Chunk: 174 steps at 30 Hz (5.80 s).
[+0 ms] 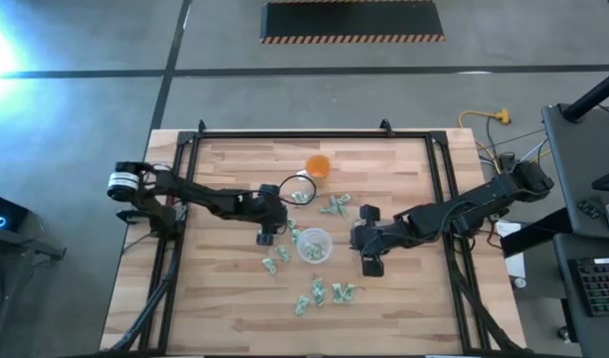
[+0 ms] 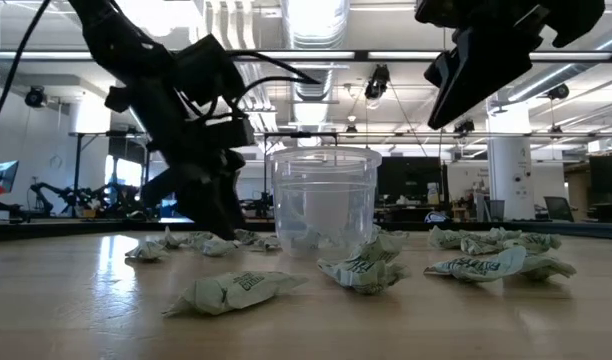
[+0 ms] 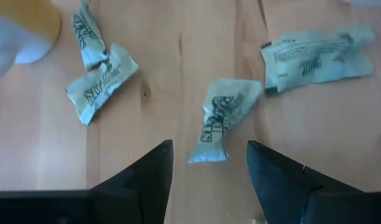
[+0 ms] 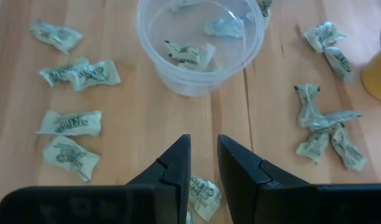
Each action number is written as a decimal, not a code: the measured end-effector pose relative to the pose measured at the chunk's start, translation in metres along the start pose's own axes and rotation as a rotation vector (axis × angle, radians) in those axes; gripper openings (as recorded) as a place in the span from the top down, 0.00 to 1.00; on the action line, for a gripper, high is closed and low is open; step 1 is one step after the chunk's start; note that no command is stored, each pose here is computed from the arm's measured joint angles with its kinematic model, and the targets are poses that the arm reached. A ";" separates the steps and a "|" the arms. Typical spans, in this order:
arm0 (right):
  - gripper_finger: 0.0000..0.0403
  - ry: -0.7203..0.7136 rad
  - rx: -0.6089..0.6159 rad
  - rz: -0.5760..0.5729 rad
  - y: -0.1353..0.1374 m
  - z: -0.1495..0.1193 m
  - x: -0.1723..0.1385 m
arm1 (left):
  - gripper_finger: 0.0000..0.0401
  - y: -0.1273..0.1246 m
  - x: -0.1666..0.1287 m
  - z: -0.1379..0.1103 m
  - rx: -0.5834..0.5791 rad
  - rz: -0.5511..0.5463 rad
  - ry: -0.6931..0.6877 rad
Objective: Pick and place Stevia / Truvia into bins
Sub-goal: Put the green stevia packet into the transparent container
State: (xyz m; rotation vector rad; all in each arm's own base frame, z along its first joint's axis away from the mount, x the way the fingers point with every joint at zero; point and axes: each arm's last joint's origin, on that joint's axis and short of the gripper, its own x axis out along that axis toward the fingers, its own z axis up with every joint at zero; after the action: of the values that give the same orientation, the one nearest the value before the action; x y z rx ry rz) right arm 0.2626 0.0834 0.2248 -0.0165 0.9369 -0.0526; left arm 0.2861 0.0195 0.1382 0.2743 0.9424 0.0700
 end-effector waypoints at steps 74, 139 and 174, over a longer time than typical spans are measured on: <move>0.85 0.276 0.308 -0.227 -0.022 -0.108 0.041 | 0.88 -0.030 -0.031 0.070 0.189 -0.263 -0.494; 0.98 -0.623 -0.170 0.008 0.011 -0.016 0.036 | 0.63 -0.024 -0.064 0.007 -0.062 -0.144 0.122; 0.77 -0.523 -0.193 -0.034 0.007 0.007 0.071 | 0.63 -0.027 -0.048 -0.014 -0.014 -0.052 0.053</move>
State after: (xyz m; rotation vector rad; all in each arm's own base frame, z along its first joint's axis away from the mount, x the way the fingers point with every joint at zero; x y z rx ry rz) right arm 0.3107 0.0870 0.1713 -0.2159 0.4163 0.0113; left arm 0.2452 -0.0126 0.1612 0.2359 1.0013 0.0360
